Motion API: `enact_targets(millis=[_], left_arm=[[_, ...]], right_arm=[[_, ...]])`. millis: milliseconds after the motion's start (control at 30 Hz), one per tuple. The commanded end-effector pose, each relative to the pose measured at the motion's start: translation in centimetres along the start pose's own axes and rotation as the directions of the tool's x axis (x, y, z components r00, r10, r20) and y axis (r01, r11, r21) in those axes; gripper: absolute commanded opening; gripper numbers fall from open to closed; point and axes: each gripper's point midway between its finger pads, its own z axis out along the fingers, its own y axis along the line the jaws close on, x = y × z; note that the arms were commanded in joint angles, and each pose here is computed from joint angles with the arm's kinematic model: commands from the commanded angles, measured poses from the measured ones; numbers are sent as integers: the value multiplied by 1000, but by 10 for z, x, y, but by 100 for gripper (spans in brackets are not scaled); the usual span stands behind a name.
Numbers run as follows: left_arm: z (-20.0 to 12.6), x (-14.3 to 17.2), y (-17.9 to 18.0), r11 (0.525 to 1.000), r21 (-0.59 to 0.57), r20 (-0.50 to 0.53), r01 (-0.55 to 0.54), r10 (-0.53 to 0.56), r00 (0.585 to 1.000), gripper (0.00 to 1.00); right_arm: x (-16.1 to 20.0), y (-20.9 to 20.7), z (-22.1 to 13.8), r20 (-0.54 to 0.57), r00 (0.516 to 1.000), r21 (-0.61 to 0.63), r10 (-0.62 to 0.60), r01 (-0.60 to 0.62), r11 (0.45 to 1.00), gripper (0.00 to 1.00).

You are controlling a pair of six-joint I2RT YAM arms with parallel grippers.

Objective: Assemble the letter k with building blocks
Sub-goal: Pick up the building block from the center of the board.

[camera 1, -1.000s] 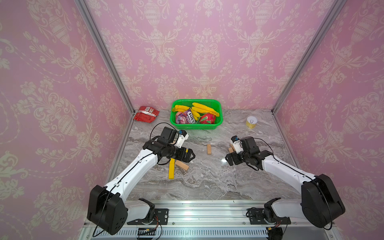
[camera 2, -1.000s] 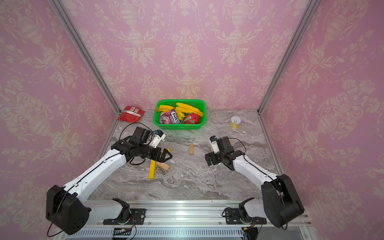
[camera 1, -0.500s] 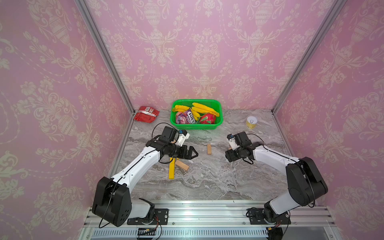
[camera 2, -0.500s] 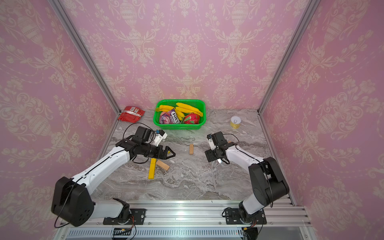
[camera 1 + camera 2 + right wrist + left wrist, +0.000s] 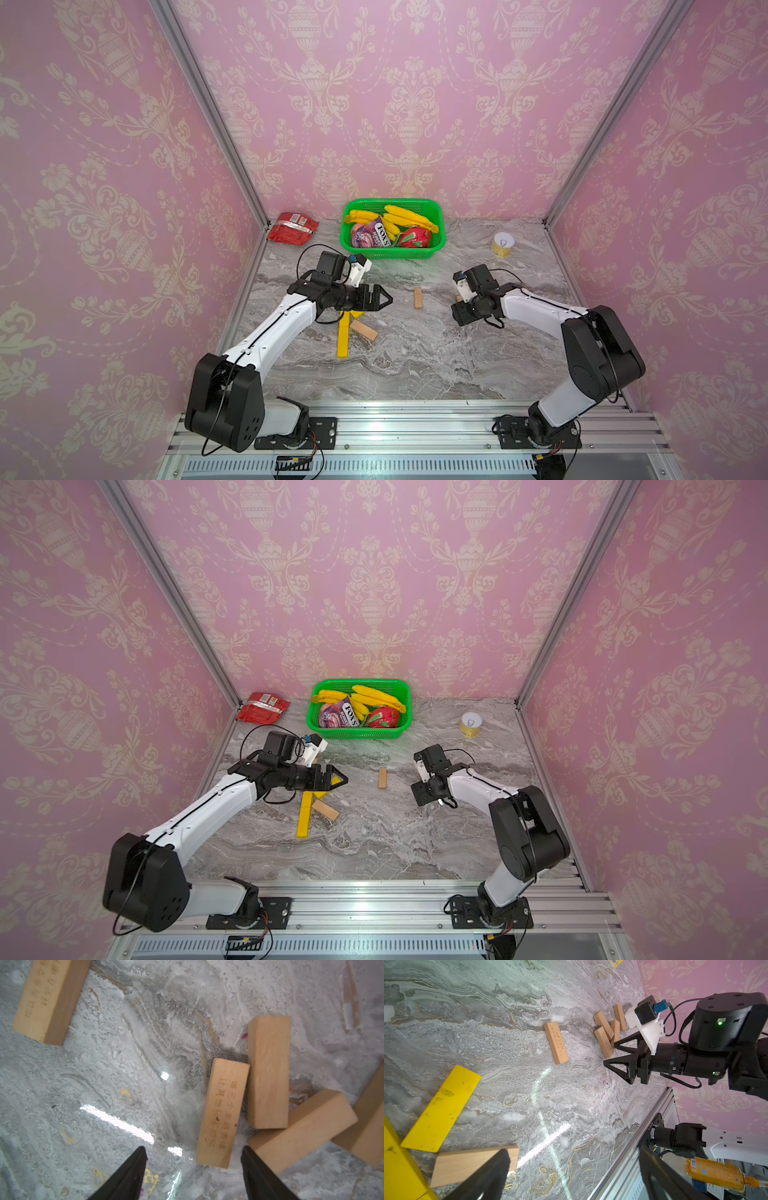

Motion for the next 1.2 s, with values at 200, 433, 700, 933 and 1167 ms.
enact_targets(millis=[200, 433, 700, 933, 1167], left_arm=[[0, 2, 6, 1000, -24, -13, -1, 0, 1000, 99], [0, 1, 6, 1000, -29, -16, -5, 5, 1000, 99], [-2, 1, 6, 999, -36, -15, -12, 11, 1000, 99], [-3, 1, 5, 999, -34, -16, -12, 12, 1000, 99], [-3, 1, 5, 999, -36, -16, -13, 12, 1000, 99]], right_arm=[[-11, 0, 4, -21, 999, 5, -27, 27, 1000, 67], [-15, -5, 6, -41, 999, 29, -33, 34, 999, 65], [-14, -6, 13, -81, 996, 29, -37, 39, 999, 61], [-13, -8, 17, -96, 995, 29, -31, 34, 999, 57], [-12, -6, 18, -105, 994, 17, -32, 34, 999, 48]])
